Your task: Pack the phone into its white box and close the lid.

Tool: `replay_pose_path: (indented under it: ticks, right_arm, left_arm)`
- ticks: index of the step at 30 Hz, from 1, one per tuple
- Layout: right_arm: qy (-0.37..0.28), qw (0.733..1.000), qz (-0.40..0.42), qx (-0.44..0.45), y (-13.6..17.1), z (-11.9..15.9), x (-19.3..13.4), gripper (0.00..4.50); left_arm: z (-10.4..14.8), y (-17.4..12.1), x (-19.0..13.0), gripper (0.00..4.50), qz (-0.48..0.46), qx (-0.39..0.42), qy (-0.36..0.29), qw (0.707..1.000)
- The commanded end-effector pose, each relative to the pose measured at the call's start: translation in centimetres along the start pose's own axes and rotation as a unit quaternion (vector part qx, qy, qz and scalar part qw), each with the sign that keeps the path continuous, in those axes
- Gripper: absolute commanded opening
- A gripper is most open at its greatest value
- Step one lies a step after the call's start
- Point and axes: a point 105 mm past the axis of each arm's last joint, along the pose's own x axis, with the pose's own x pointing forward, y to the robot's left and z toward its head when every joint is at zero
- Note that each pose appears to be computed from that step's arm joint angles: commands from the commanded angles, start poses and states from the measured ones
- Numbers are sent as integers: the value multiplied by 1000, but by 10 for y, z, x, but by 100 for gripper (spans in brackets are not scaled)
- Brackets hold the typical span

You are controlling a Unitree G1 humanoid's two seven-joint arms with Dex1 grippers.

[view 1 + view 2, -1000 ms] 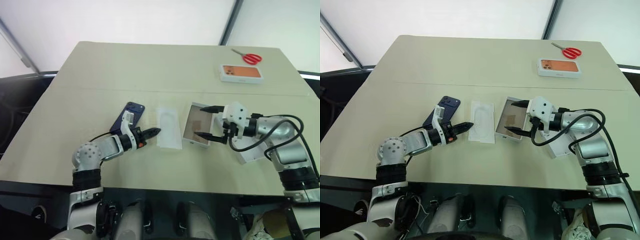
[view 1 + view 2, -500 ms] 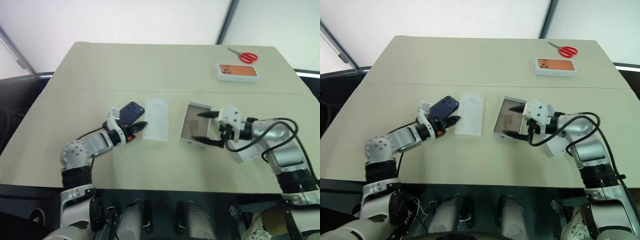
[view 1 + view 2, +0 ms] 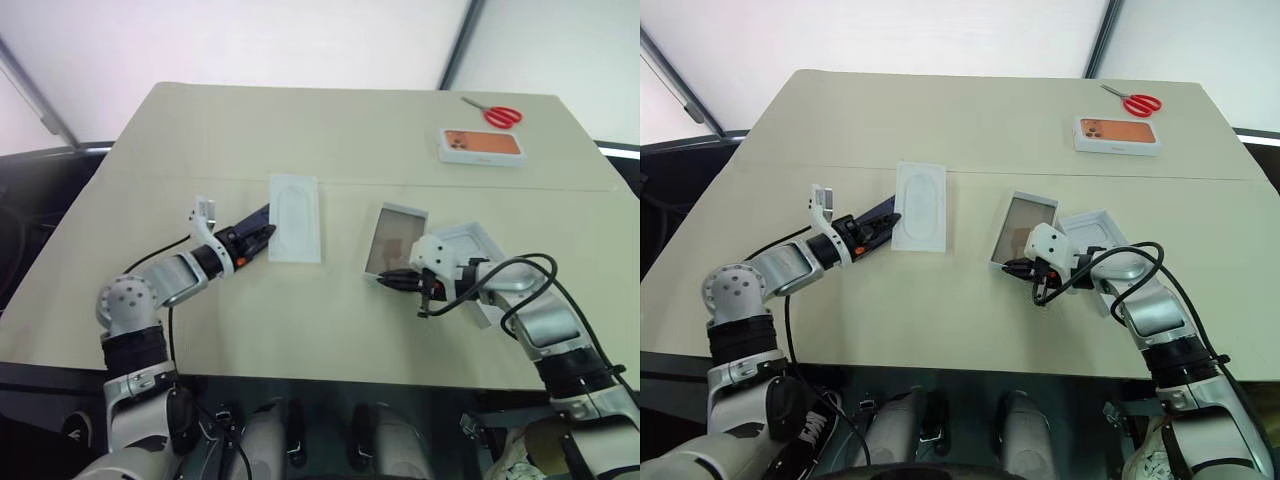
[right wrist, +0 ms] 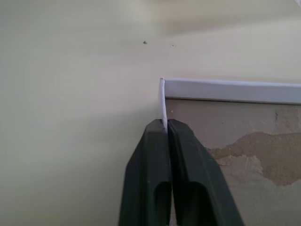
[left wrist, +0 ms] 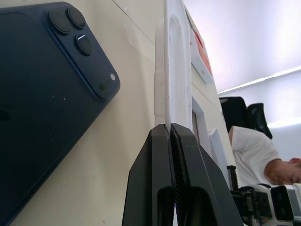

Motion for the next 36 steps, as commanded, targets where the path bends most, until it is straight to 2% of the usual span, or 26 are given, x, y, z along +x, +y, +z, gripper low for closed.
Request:
replay_pose_path:
  ticks: [1,4,8,16,18,19,21,22,25,28,31,36]
  right_arm:
    - [-46,998,25,-37,10,24,9,6]
    - [-69,994,49,-72,21,36,20,6]
    - [-73,990,71,-96,24,38,25,6]
    - [-82,986,113,-93,32,40,34,6]
    - [-88,983,155,-44,40,40,28,60]
    - [-85,983,153,-49,39,39,27,86]
    - [-70,988,76,-119,21,38,30,184]
    - [-67,988,66,-123,18,38,29,235]
    - [-93,992,66,-51,5,47,7,386]
    - [-108,994,20,-13,-17,49,-24,386]
    - [-79,996,-32,-7,-35,33,-51,386]
    - [-74,996,-54,-9,-41,28,-56,386]
  left_arm:
    - [13,-15,2,0,-24,18,-23,999]
    - [15,-21,4,0,-39,8,-23,999]
    - [15,-28,5,0,-54,1,-17,998]
    - [12,-31,3,0,-56,-2,-11,998]
    - [8,-29,4,0,-53,-5,-8,999]
    - [6,-29,5,0,-54,-10,-5,999]
    - [0,-31,6,0,-58,-11,1,998]
    - [-2,-32,6,0,-59,-11,2,998]
    - [-8,-34,10,0,-62,-17,6,998]
    - [-16,-40,16,0,-66,-19,21,997]
    - [-35,-38,24,0,-53,-26,54,997]
    - [-61,-43,33,0,-52,-36,96,993]
